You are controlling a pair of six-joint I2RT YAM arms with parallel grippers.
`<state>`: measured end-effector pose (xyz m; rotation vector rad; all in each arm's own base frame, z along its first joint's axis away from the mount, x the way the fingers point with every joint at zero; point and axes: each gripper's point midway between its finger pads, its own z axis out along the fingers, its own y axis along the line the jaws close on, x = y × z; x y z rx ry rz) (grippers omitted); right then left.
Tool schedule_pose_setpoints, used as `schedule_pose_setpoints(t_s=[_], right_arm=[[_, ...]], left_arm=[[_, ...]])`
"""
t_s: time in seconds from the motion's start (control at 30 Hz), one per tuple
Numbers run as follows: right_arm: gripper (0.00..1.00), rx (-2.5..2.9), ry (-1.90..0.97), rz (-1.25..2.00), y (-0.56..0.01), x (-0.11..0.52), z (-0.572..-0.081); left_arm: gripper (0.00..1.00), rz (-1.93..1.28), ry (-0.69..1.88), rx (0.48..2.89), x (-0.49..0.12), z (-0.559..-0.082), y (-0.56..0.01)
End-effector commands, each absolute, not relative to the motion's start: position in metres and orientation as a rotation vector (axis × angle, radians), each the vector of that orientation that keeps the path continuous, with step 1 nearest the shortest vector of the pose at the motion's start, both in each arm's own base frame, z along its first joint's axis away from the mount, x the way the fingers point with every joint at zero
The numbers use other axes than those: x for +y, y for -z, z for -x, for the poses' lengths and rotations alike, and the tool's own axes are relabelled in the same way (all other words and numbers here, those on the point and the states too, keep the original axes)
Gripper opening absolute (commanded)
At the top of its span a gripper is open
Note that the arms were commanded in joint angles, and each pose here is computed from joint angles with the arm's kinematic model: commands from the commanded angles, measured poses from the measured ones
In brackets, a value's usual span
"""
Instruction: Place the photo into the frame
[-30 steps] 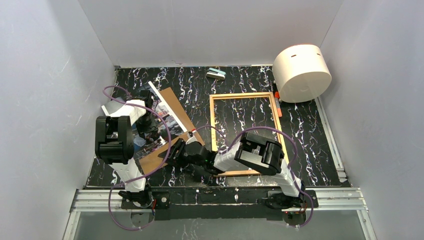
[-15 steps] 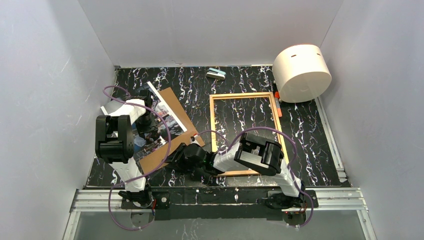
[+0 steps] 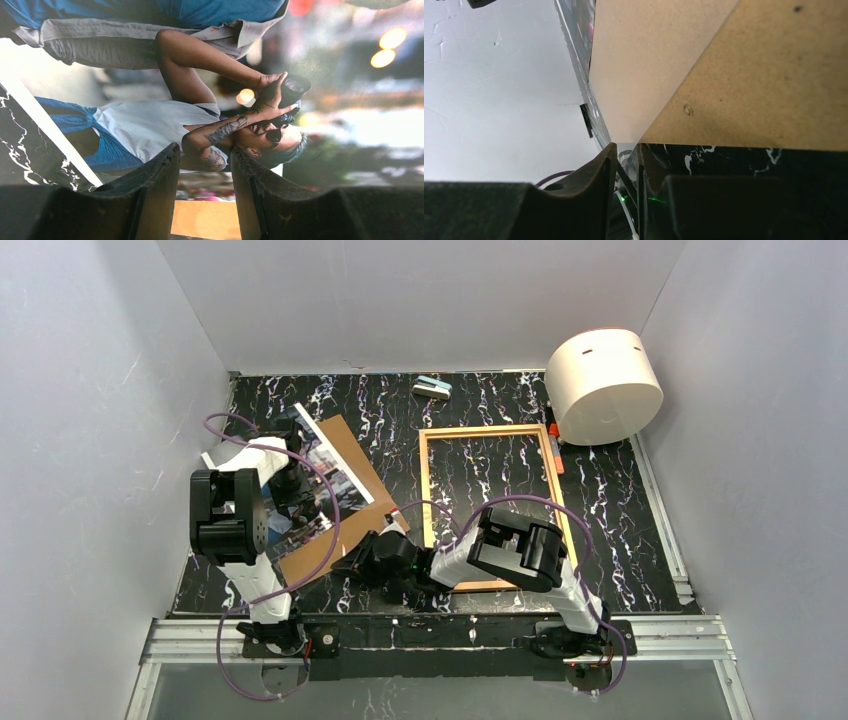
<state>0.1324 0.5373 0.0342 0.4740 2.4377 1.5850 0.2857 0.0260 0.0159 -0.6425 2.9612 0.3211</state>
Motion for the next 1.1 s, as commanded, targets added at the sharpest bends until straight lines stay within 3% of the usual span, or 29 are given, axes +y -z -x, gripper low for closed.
schedule_pose_setpoints(t_s=[0.0,0.37,0.63,0.87,1.07], right_arm=[[0.28,2.127,-1.65,-0.543,-0.084,0.535,-0.182],[0.21,2.094,-1.703,-0.522,-0.092,0.538,-0.184],[0.43,2.249,-1.59,-0.687,-0.049,0.527,-0.181],[0.46,2.286,-1.531,-0.75,-0.034,0.521,-0.183],[0.41,2.267,-1.527,-0.749,-0.034,0.519,-0.19]], left_arm=[[0.41,0.668,-0.436,3.169,0.033,-0.233,0.025],[0.4,0.661,-0.425,3.179,0.032,-0.232,0.027],[0.4,0.663,-0.415,3.186,0.031,-0.231,0.028],[0.39,0.667,-0.414,3.19,0.031,-0.23,0.029],[0.39,0.659,-0.414,3.193,0.031,-0.23,0.029]])
